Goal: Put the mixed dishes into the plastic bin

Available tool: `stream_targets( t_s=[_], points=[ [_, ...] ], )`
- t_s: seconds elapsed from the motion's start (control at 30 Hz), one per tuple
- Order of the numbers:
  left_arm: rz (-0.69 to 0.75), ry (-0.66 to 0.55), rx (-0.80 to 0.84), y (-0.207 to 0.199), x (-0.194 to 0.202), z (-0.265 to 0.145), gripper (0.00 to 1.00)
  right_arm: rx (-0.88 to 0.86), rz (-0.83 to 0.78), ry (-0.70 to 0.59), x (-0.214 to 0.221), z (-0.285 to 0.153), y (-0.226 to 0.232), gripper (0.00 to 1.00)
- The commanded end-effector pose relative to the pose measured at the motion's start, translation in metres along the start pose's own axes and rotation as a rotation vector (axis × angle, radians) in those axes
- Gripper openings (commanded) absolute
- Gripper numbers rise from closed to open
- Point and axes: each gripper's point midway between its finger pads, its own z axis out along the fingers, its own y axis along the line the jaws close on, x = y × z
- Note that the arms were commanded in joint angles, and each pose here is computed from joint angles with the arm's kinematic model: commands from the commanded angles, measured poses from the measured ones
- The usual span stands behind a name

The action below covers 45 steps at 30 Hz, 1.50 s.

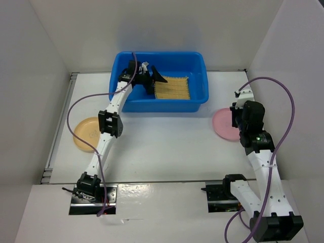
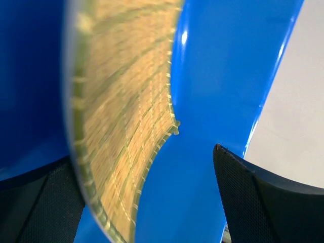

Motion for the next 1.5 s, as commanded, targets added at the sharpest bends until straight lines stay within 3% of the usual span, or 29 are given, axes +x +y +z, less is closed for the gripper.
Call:
stream_targets(
  t_s=[0.0,0.07,0.3,0.37,0.43,0.6,0.63,0.67,0.73,0.77,0.83,0.87,0.9,0.93,1.0,1.03,1.17,1.27,1.47],
  points=[
    [0.066,-0.103,0.057,-0.061,-0.026,-0.051,1.00,-0.001,-0.002,-0.030,-0.008,0.006,0.000,0.21],
    [0.077,-0.178,0.006,-0.060,-0.044,-0.077,1.00,-0.009,-0.006,-0.032,-0.008,0.006,0.003,0.21],
    [0.073,-0.251,-0.184,-0.046,-0.049,-0.122,1.00,-0.036,-0.015,-0.029,-0.008,0.007,0.011,0.24],
    [0.127,-0.296,-0.229,-0.061,-0.048,-0.142,1.00,-0.044,-0.019,-0.031,-0.009,0.007,0.013,0.24],
    [0.148,-0.343,-0.308,-0.063,-0.047,-0.161,1.00,-0.045,-0.021,-0.022,-0.007,0.009,0.014,0.30],
    [0.350,-0.550,-0.612,-0.105,-0.029,-0.265,1.00,-0.045,-0.021,-0.022,-0.007,0.009,0.014,0.40],
    [0.287,-0.541,-0.822,-0.063,-0.025,-0.277,1.00,-0.045,-0.021,-0.022,-0.007,0.009,0.014,0.40],
    [0.303,-0.621,-0.850,-0.089,-0.012,-0.315,1.00,-0.045,-0.021,-0.022,-0.007,0.009,0.014,0.42],
    [0.283,-0.705,-0.922,-0.097,0.004,-0.367,1.00,-0.045,-0.021,-0.022,-0.007,0.009,0.014,0.42],
    [0.207,-0.706,-1.039,-0.065,0.008,-0.386,1.00,-0.053,-0.024,-0.024,-0.007,0.009,0.016,0.43],
    [0.084,-0.791,-1.096,-0.051,0.027,-0.424,1.00,-0.053,-0.025,-0.024,-0.007,0.009,0.016,0.43],
    [-0.031,-0.741,-1.179,-0.003,0.038,-0.436,1.00,-0.055,-0.027,-0.010,-0.005,0.012,0.017,0.43],
    [-0.049,-0.712,-1.182,0.015,0.045,-0.442,1.00,-0.064,-0.027,-0.012,-0.005,0.012,0.019,0.43],
    [-0.044,-0.796,-1.110,0.008,0.046,-0.455,0.98,-0.066,-0.037,-0.001,-0.003,0.015,0.019,0.43],
    [-0.182,-0.731,-1.092,0.065,0.076,-0.462,0.95,-0.076,-0.043,0.006,-0.002,0.016,0.023,0.43],
    [-0.224,-0.798,-1.074,0.068,0.084,-0.483,0.94,-0.076,-0.043,0.006,-0.002,0.016,0.023,0.44],
    [-0.401,-0.766,-1.159,0.126,0.120,-0.502,0.96,-0.088,-0.044,0.013,0.000,0.018,0.025,0.45],
    [-0.587,-0.654,-1.157,0.177,0.149,-0.501,0.97,-0.098,-0.045,0.020,0.002,0.018,0.027,0.45],
    [-0.658,-0.585,-1.123,0.217,0.163,-0.485,0.97,-0.097,-0.044,0.012,0.000,0.016,0.026,0.47]
  ],
)
